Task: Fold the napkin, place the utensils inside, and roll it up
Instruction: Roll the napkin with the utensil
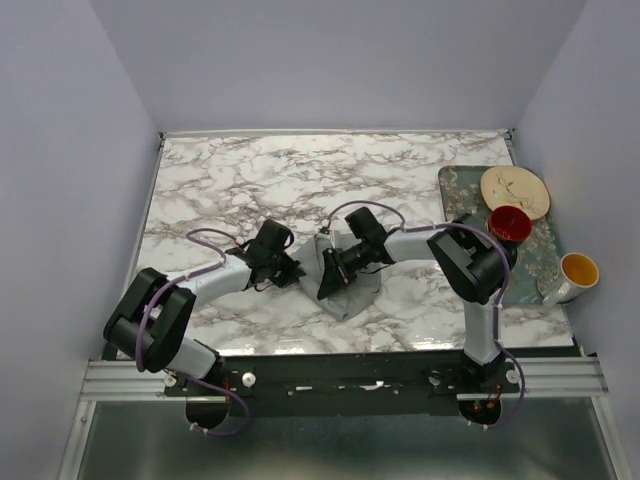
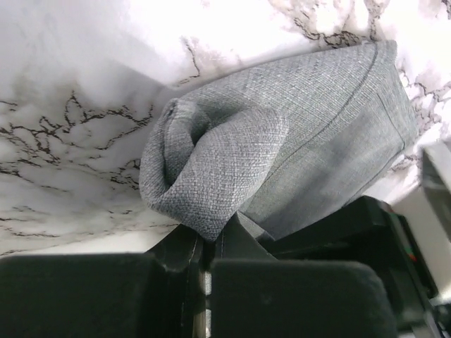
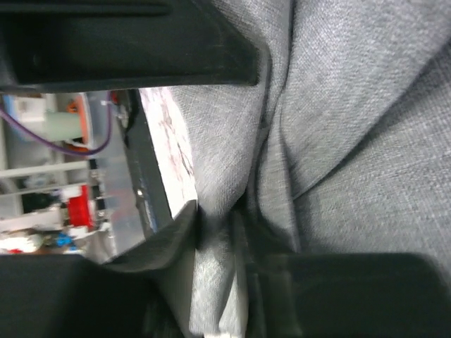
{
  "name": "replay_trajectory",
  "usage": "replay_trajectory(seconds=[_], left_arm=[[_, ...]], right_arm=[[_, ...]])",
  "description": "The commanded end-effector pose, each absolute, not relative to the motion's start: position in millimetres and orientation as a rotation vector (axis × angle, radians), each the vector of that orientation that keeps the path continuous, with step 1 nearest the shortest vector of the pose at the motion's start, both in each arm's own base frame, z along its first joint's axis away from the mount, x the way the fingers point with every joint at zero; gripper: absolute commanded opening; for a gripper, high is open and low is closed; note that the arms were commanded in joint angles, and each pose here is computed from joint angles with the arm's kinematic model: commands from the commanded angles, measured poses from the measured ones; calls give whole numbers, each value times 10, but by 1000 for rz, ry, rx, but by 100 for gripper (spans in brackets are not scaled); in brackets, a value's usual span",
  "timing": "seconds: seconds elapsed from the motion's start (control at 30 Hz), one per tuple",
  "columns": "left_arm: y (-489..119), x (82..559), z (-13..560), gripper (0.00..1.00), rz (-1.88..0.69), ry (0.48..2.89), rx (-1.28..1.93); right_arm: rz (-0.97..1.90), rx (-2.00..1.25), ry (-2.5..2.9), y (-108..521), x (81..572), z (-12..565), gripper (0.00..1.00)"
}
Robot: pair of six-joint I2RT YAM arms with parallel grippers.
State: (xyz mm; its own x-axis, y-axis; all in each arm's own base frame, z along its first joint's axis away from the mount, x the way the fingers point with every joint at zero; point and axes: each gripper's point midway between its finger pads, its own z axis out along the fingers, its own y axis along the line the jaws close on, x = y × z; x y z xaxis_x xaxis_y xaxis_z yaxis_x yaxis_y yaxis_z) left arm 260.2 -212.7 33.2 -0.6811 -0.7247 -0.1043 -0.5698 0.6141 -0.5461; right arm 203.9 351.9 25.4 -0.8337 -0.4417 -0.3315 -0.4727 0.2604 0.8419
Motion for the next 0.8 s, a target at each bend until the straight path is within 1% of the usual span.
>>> replay_trajectory(seconds=[0.0, 0.03, 0.1, 0.13, 0.2, 0.23, 0.3, 0.4, 0.53, 0.77], left_arm=[[-1920, 2394, 118, 0, -463, 2605, -1064], [-1931, 2406, 147, 0, -452, 2607, -1079], [-1919, 2329, 142, 0, -407, 2646, -1108], [-1944, 2354, 172, 0, -411, 2647, -1107], [-1967, 2353, 203, 0, -408, 2648, -1122], [-2005, 2379, 239, 0, -421, 2646, -1114], [-2018, 2391, 263, 0, -413, 2647, -1120], [-2030, 2380, 264, 0, -392, 2663, -1130], [-2057, 2343, 258, 0, -387, 2684, -1160], [-2114, 2336, 247, 0, -392, 2685, -1191]], right_arm=[[1187, -998, 2522, 3302, 2206, 378, 49], [1039, -972, 2533, 3242, 2308, 379, 52], [915, -979, 2508, 3259, 2258, 566, 57], [791, -958, 2503, 3219, 2319, 571, 58], [707, -975, 2485, 3320, 2173, 605, 60], [593, -939, 2451, 3306, 2248, 637, 61], [550, -954, 2393, 3469, 2147, 663, 61], [506, -954, 2351, 3615, 2126, 663, 55], [396, -958, 2309, 3655, 2129, 554, 56], [422, -1017, 2280, 3916, 2017, 525, 54]])
